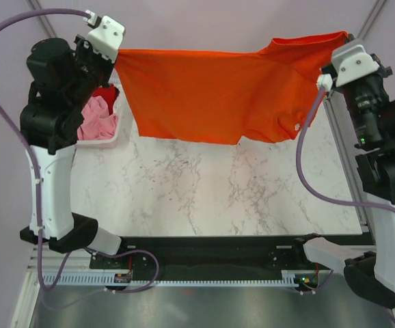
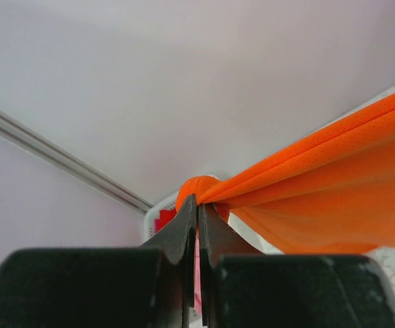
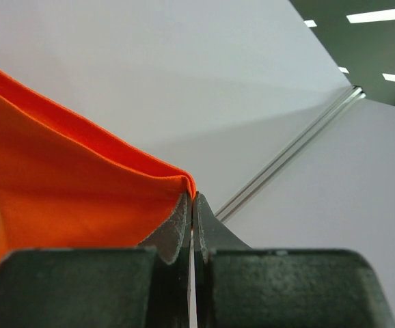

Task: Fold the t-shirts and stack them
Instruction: Flatten the tshirt out

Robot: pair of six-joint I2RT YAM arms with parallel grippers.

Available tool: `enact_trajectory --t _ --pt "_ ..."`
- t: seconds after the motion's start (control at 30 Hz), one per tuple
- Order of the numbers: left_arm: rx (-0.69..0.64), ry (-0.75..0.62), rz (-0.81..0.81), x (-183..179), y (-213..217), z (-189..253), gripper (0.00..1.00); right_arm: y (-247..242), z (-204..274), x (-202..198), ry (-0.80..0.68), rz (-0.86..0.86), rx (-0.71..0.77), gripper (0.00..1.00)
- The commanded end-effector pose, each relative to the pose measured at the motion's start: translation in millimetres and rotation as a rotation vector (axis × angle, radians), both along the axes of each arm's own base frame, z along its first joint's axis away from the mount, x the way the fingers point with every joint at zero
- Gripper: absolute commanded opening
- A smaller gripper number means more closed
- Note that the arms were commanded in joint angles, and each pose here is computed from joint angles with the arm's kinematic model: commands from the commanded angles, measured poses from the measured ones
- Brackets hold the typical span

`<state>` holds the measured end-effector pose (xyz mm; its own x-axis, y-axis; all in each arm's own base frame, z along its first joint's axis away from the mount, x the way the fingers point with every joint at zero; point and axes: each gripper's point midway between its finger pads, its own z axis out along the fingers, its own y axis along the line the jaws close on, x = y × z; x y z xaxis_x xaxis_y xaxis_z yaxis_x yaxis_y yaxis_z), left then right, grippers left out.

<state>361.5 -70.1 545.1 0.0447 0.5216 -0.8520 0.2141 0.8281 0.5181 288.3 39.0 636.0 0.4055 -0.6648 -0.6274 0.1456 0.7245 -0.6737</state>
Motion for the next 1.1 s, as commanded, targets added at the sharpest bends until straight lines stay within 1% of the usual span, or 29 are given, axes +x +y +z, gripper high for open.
enact_trajectory --t 0.0,0.13,0.23,0.27,0.33,0.37,0.43,0.47,0.53,0.57,0.63,0.7,0.73,0.77,0.8,0.87,0.9,0.93,1.0,1.03,1.07 --pt "0.051 -0.139 0.021 -24 15 41 0.02 -5 7 -28 -0.038 0.016 -0.011 0.0" --pt "0.096 -0.166 0.007 -29 15 45 0.02 -15 17 -38 -0.065 -0.024 -0.001 0.0" --pt "0.136 -0.138 0.016 -11 13 29 0.02 -13 13 -21 -0.049 -0.048 -0.035 0.0" --pt "0.153 -0.098 0.015 0 11 11 0.02 -11 6 -11 -0.03 -0.058 -0.051 0.0" --pt "0.174 -0.08 0.015 14 8 -3 0.02 -8 -8 7 -0.006 -0.073 -0.081 0.0" --pt "0.198 -0.024 0.015 28 5 -30 0.02 -6 -15 17 0.007 -0.088 -0.105 0.0" --pt "0.24 -0.002 0.021 45 4 -51 0.02 -1 -35 41 0.046 -0.104 -0.137 0.0" --pt "0.27 0.062 0.021 58 2 -82 0.02 -1 -42 48 0.061 -0.114 -0.159 0.0" --pt "0.305 0.125 0.017 73 0 -114 0.02 2 -63 66 0.109 -0.107 -0.184 0.0" --pt "0.317 0.171 0.0 80 -4 -138 0.02 1 -77 78 0.142 -0.111 -0.196 0.0" --pt "0.333 0.249 -0.033 95 -12 -177 0.02 6 -111 103 0.221 -0.088 -0.21 0.0" --pt "0.341 0.343 -0.077 110 -23 -225 0.02 6 -146 123 0.299 -0.071 -0.205 0.0" --pt "0.33 0.379 -0.088 116 -28 -242 0.02 3 -170 137 0.369 -0.099 -0.237 0.0" --pt "0.323 0.413 -0.111 119 -34 -258 0.02 27 -178 139 0.39 -0.03 -0.258 0.0" --pt "0.322 0.471 -0.125 129 -39 -287 0.02 35 -184 144 0.393 0.004 -0.222 0.0" --pt "0.298 0.506 -0.127 140 -44 -303 0.02 42 -216 164 0.454 0.022 -0.204 0.0" --pt "0.297 0.553 -0.126 147 -47 -326 0.02 44 -229 172 0.486 0.018 -0.197 0.0" --pt "0.291 0.547 -0.124 153 -48 -325 0.02 44 -254 187 0.545 0.005 -0.173 0.0" --pt "0.284 0.562 -0.12 161 -51 -335 0.02 45 -279 203 0.589 0.003 -0.122 0.0" --pt "0.283 0.575 -0.119 169 -54 -344 0.02 50 -305 215 0.645 0.019 -0.072 0.0" --pt "0.275 0.583 -0.112 173 -53 -349 0.02 53 -317 223 0.665 0.023 -0.044 0.0"
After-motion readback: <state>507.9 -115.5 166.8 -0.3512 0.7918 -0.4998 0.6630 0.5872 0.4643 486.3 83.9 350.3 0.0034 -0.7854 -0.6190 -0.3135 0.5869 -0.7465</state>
